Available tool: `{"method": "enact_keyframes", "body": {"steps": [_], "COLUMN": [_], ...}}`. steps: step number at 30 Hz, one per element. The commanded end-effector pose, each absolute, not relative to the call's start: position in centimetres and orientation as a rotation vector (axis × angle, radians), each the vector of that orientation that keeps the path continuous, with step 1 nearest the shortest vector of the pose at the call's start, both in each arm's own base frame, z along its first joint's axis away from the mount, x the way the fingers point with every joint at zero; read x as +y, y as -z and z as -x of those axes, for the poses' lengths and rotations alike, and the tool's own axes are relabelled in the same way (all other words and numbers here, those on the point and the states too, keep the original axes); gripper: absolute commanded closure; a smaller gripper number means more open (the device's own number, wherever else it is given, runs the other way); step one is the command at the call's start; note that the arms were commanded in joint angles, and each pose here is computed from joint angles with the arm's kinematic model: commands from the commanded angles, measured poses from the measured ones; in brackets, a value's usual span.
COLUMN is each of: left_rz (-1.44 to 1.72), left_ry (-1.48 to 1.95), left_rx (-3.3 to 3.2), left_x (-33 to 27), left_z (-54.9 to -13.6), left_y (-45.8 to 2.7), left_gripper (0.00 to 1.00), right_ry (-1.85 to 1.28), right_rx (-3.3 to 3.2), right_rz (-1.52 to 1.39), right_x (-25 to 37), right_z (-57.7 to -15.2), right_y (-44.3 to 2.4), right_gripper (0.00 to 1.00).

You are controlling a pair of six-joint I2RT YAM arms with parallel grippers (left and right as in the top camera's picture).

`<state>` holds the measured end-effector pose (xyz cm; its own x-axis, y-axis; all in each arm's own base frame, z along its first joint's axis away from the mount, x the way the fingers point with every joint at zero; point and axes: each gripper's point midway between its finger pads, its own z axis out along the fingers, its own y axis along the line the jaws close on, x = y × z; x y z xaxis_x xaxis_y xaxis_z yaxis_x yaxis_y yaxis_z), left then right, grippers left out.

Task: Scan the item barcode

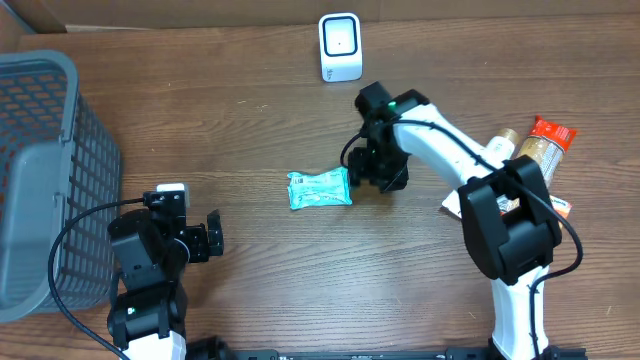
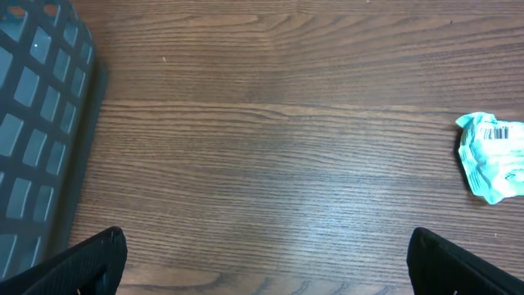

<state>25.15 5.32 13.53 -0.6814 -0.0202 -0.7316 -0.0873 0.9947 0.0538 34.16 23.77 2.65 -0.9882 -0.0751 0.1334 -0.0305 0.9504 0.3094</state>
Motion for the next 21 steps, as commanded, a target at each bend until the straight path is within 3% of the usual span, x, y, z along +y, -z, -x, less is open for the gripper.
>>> {"method": "enact_keyframes", "body": {"steps": [1,8,15,21], "left_rz": [0.051,0.051,0.051,0.051], "left_ry": [-0.102,-0.102,-0.103,-0.103], "left_rx": [2.318,2.319,2.319,2.319], "left_x": [5.2,5.2,5.2,5.2], "left_z": [-25.2,-25.2,-25.2,-25.2], "left_y": [-13.5,-13.5,-13.5,-13.5], "left_gripper": [0.00,0.00,0.01,0.00], "right_ry": [0.774,0.954,0.982,1.158], "right_rx": [-2.848,-2.838,-2.801,-2.745], "right_rz": [-0.134,-0.206,-0.153,-0.095], "right_x": [25.9,26.9,27.7,29.2], "right_z": [-34.0,-35.2,-33.6,-33.1], "right_y": [-4.2,-5.0,-2.2,-0.8], "right_gripper": [0.32,0.28,0.27,0.37]}}
